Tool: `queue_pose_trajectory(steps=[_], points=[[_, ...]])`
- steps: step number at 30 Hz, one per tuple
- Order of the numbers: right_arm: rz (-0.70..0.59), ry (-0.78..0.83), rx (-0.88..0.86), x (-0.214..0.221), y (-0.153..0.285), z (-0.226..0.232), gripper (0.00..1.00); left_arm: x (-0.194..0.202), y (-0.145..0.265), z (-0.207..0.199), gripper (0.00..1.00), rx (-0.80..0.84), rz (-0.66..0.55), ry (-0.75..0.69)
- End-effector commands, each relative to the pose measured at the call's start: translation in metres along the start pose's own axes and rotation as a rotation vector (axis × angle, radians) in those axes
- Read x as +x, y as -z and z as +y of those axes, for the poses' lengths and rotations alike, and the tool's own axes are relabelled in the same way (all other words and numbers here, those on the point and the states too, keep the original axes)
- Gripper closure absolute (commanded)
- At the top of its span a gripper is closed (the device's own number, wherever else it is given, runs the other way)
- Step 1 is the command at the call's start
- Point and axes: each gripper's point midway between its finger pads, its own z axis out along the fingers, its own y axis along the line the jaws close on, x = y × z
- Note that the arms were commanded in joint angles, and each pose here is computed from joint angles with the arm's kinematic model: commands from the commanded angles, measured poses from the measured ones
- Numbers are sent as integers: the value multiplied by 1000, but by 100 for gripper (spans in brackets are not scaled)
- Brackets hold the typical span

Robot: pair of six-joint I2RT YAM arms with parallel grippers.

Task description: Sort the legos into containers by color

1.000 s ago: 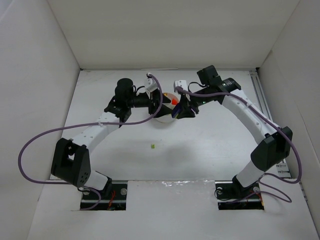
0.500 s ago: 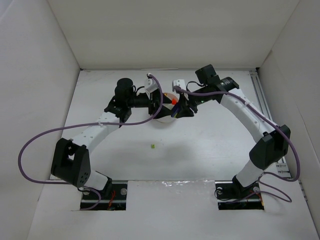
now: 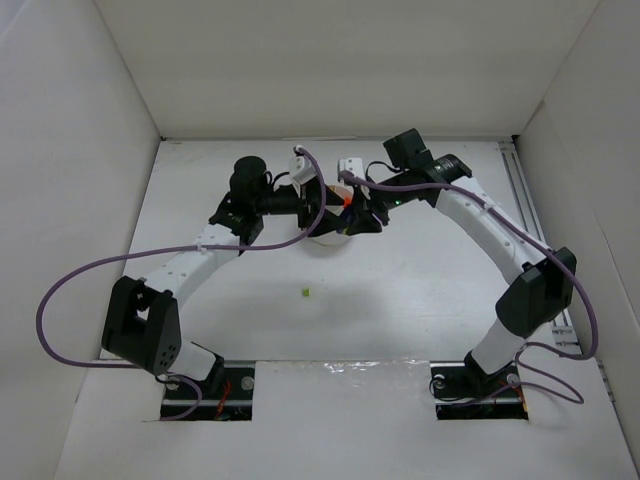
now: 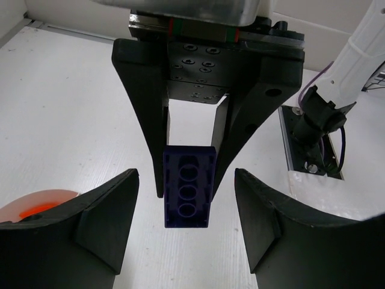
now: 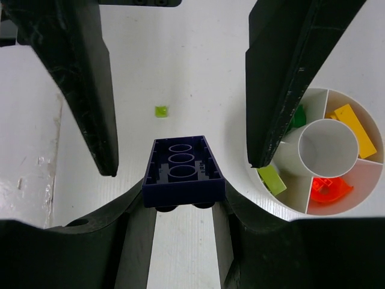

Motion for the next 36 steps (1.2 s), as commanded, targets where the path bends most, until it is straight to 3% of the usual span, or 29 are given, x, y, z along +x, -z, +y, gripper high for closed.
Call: queue_pose_trajectory(steps=[1, 24, 36], points=[[-46, 50, 33, -23, 2, -11, 100, -34, -1, -10, 39, 25, -62, -94], [-58, 59, 15, -31, -3, -7, 100, -23, -1, -7, 55, 22, -49, -70], [-27, 49, 41, -23, -3, -12, 100, -22, 0, -8, 78, 10, -52, -72]])
